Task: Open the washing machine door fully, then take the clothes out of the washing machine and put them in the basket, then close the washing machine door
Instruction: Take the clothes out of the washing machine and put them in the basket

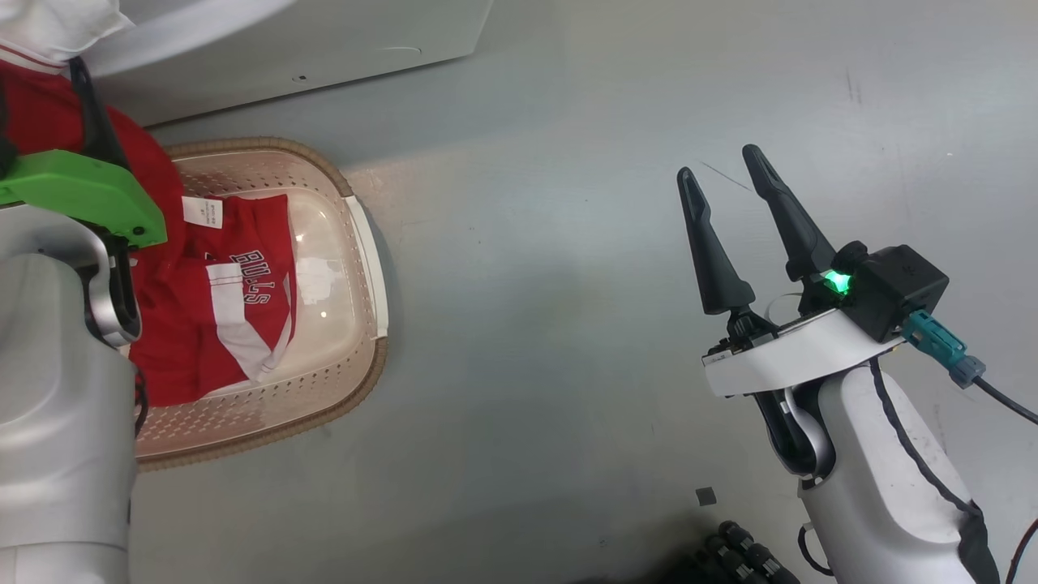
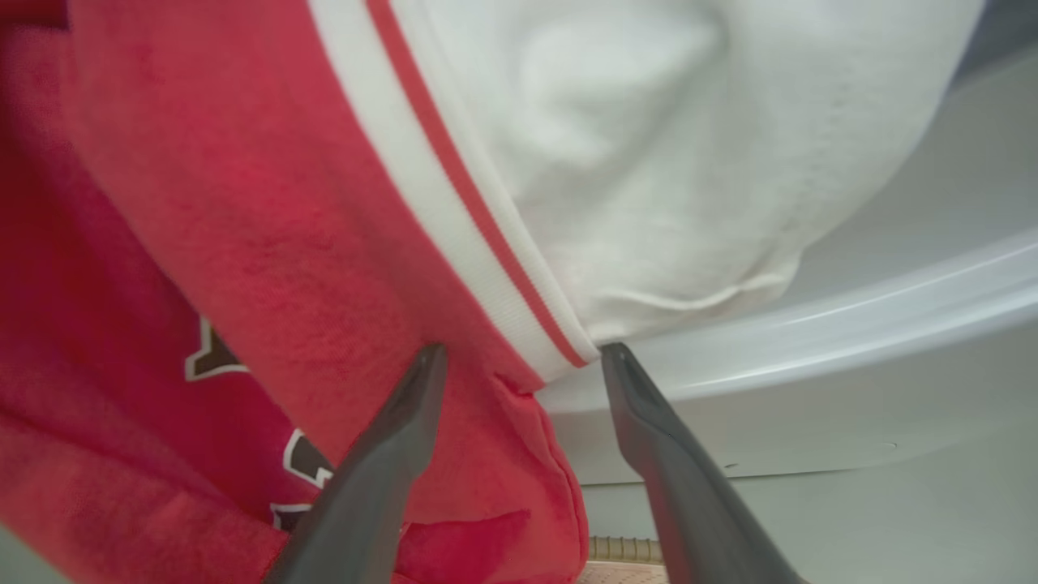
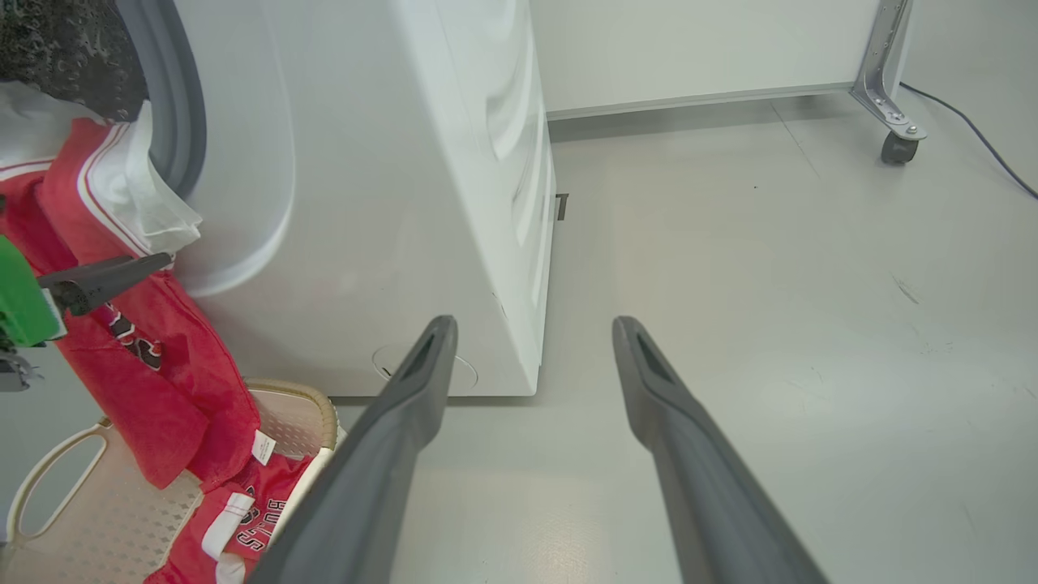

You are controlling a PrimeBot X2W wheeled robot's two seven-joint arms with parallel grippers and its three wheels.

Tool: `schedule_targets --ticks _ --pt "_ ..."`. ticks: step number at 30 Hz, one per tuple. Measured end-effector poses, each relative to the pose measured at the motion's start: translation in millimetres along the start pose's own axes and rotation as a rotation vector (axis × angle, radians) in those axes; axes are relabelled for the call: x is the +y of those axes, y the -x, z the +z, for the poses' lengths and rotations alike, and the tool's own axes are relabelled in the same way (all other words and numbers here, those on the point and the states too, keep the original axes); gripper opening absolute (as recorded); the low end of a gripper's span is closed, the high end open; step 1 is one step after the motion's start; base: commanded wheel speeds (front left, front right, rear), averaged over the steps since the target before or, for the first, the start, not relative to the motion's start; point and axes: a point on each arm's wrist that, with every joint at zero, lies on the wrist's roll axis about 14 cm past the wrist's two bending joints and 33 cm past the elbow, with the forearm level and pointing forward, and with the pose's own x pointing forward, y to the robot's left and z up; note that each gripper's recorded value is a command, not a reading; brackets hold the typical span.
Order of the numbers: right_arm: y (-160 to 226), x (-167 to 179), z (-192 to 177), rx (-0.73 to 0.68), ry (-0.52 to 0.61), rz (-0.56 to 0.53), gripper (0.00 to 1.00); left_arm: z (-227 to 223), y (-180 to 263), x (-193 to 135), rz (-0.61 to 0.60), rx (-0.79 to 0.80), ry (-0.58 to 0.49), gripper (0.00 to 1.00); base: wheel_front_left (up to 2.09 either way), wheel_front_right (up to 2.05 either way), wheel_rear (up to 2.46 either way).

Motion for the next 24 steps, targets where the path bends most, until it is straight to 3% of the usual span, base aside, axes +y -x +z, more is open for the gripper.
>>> schedule_targets --ticks 6,7,8,9,11,24 --pt "-1.5 0.8 0.7 -0.003 -0.012 0.002 1.0 1.4 -3.9 4.0 0.019 -0.012 0.007 1.0 0.0 0.0 0.0" --pt "-2.3 0.9 1.5 -0.005 -0.011 0.004 1.0 3.5 -4.9 3.8 0.021 -0.02 0.011 0.96 0.0 0.0 0.0" --pt "-3.2 1.2 2.5 -0.008 -0.01 0.005 1.0 5.0 -5.7 3.6 0.022 -0.026 0.012 0.52 0.0 0.0 0.0" --pt "-3.6 1.2 3.1 -0.01 -0.009 0.006 1.0 7.5 -6.5 3.4 0.023 -0.037 0.014 0.4 0.0 0.0 0.0" --pt "-3.4 1.2 2.9 -0.009 -0.009 0.006 1.0 9.7 -8.0 2.7 0.023 -0.042 0.017 0.0 0.0 0.0 0.0" --pt "-3.3 3.0 5.6 -0.014 -0.012 0.008 1.0 10.1 -1.5 -5.2 0.032 -0.057 0.057 0.0 0.0 0.0 0.0"
